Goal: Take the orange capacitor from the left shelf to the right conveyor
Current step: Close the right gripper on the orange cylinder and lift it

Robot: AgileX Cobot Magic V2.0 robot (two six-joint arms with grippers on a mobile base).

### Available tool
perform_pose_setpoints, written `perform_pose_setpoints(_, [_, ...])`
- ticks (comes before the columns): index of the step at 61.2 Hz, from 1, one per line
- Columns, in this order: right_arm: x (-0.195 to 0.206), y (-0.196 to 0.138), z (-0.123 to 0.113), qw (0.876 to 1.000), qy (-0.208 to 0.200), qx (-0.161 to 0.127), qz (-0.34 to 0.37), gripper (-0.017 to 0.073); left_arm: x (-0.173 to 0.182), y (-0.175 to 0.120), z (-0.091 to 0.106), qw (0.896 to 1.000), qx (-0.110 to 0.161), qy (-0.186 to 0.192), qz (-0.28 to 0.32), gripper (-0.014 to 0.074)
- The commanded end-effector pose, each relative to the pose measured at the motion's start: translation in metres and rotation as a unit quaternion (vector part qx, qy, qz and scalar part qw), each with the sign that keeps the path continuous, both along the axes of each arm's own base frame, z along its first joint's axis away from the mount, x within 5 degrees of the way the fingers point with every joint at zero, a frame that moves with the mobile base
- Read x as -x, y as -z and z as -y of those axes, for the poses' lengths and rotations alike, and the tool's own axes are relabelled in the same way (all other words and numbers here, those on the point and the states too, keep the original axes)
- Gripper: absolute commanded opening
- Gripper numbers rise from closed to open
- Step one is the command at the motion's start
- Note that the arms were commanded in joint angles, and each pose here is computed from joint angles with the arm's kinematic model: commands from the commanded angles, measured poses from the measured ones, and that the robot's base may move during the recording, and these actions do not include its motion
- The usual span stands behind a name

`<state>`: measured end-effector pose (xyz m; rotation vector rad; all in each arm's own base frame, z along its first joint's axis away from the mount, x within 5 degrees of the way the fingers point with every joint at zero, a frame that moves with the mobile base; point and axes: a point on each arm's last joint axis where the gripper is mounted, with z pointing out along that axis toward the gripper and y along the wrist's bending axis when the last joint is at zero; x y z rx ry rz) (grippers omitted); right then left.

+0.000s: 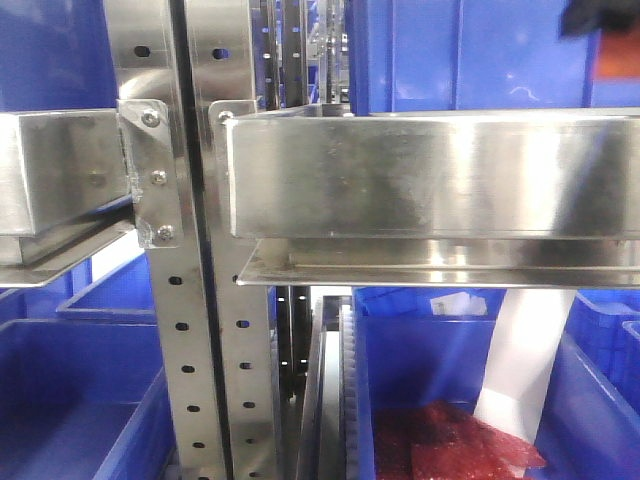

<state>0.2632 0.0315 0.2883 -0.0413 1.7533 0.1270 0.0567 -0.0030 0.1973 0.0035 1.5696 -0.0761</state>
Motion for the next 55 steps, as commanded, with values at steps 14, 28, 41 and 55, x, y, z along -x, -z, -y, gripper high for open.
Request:
perform_pose_setpoints(14, [0.064,-0.045,0.022,0.997,0.019,0.073,0.021,0.005,0.002,-0.01,0.0,0.999,0.004,0.0,0.051,-0.0127])
perform_pose_setpoints(28, [0.125,-0.038,0.027,0.997,0.032,0.056,0.033,0.005,0.002,-0.01,0.0,0.999,0.004,0.0,0.051,-0.0127])
perform_pose_setpoints(41, [0.182,-0.037,0.03,0.997,0.04,0.049,0.033,0.005,0.002,-0.01,0.0,0.999,0.004,0.0,0.051,-0.0127])
perform_pose_setpoints(55, [0.232,-0.041,0.032,0.995,0.042,0.032,0.085,0.005,0.002,-0.01,0.0,0.999,0.004,0.0,0.051,-0.0127])
